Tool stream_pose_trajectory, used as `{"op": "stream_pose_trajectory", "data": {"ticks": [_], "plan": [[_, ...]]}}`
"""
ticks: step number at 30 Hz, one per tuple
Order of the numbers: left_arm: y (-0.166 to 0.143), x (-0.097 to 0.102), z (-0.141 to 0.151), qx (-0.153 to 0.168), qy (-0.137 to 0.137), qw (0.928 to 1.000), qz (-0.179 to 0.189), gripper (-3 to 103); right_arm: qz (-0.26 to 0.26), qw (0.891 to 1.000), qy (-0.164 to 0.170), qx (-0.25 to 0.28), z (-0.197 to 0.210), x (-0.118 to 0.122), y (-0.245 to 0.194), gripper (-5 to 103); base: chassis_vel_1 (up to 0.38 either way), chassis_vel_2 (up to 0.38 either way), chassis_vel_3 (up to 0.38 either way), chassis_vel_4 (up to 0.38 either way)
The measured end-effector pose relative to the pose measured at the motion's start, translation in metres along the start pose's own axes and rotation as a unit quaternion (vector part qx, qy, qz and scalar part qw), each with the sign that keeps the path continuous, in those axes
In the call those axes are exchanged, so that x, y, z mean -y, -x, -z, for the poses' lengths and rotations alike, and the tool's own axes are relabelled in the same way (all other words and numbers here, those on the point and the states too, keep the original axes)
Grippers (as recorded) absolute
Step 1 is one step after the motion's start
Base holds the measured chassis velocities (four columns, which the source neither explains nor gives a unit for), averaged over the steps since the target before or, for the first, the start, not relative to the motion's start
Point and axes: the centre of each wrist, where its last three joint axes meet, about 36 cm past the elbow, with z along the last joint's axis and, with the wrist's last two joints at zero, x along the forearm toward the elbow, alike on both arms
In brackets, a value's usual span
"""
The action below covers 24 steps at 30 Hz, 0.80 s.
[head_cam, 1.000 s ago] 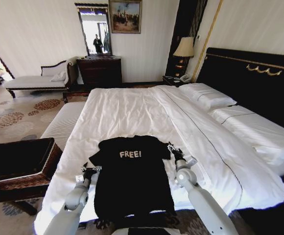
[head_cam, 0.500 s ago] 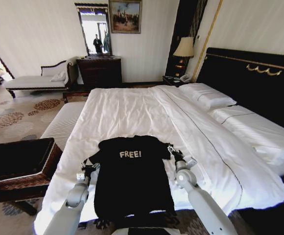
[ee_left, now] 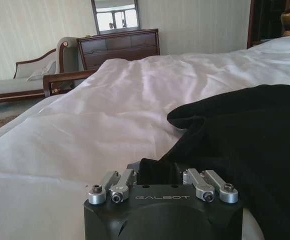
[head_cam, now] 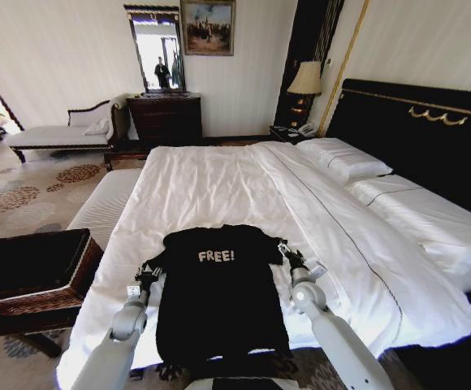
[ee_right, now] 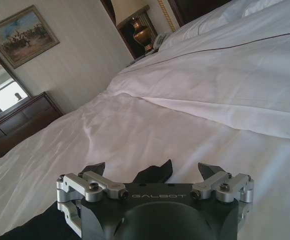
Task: Fold the clothes on the bed and place them into the basket.
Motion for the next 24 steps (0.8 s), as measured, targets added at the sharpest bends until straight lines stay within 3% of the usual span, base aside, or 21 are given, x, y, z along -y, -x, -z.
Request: {"op": "stream_pose_trajectory", "data": {"ticks": [4, 8, 14, 18, 24], "plan": [[0.001, 0.0, 0.001, 0.003, -0.001, 1.0, 0.0, 24, -0.001, 1.0, -0.001, 0.0, 0.0, 0.001, 0.0, 100, 0.0, 0.0, 0.0, 0.0], [0.001, -0.001, 0.004, 0.007, -0.01, 0.9999, 0.005, 3, -0.003, 1.0, -0.003, 0.0, -0.001, 0.002, 0.001, 100, 0.0, 0.0, 0.0, 0.0], [0.002, -0.006, 0.009, 0.008, -0.042, 0.999, 0.012, 0, -0.004, 1.0, -0.004, 0.0, -0.002, 0.003, 0.002, 100, 0.0, 0.0, 0.0, 0.0], [0.004, -0.014, 0.014, 0.001, -0.09, 0.9956, 0.025, 0, -0.005, 1.0, -0.005, 0.001, -0.002, 0.004, 0.001, 100, 0.0, 0.0, 0.0, 0.0], [0.01, -0.02, 0.023, -0.003, -0.13, 0.9908, 0.037, 0, -0.005, 1.0, -0.006, 0.001, -0.002, 0.005, 0.001, 100, 0.0, 0.0, 0.0, 0.0]]}}
